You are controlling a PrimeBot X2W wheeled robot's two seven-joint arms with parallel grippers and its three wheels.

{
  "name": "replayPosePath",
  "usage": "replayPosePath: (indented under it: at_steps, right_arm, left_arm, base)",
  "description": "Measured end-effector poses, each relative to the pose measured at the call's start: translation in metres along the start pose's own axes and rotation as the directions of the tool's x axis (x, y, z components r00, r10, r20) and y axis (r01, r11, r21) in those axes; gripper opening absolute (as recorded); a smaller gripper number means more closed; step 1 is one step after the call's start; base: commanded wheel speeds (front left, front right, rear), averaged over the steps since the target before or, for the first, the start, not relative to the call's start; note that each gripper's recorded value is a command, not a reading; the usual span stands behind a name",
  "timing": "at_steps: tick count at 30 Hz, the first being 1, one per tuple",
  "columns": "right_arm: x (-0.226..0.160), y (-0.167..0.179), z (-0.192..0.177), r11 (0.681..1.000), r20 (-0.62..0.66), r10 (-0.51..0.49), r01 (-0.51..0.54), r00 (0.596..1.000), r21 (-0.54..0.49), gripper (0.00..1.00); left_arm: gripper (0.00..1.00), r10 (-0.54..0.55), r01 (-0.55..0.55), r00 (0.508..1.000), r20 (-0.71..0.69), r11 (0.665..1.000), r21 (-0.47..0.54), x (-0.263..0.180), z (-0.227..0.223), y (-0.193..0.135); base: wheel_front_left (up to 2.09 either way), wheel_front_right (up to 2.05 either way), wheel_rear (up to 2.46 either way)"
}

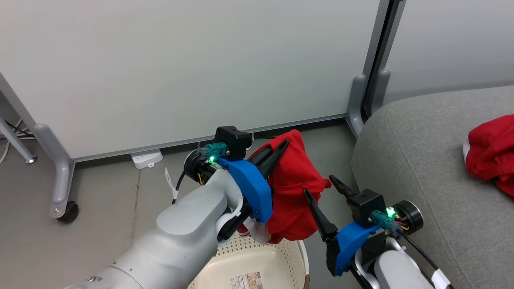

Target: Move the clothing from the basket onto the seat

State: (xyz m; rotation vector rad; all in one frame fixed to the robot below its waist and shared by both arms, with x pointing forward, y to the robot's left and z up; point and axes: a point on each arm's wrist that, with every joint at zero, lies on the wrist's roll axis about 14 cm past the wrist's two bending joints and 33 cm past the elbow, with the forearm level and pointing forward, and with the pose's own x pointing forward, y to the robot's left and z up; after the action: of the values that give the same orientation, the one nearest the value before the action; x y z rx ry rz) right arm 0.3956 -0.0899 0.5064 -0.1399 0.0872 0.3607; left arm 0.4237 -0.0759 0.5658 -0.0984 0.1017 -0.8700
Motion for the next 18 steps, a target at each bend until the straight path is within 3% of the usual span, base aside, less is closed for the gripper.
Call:
replayPosePath:
  at_steps: [7, 18]
  right_arm:
    - [0.014, 0.003, -0.006, 0.997, -0.049, 0.034, -0.038, 0.998, -0.067, 1.00]
    - [0.033, 0.027, -0.006, 0.992, -0.085, 0.125, -0.127, 0.989, -0.022, 1.00]
  left_arm:
    - [0.00, -0.010, 0.010, 1.000, -0.006, 1.000, 0.002, -0.001, 0.000, -0.004]
    - [0.00, -0.037, 0.037, 0.999, -0.008, 0.999, 0.015, -0.006, 0.004, -0.015]
  base:
    - [0.00, 0.00, 0.00]
    - [0.00, 0.00, 0.00]
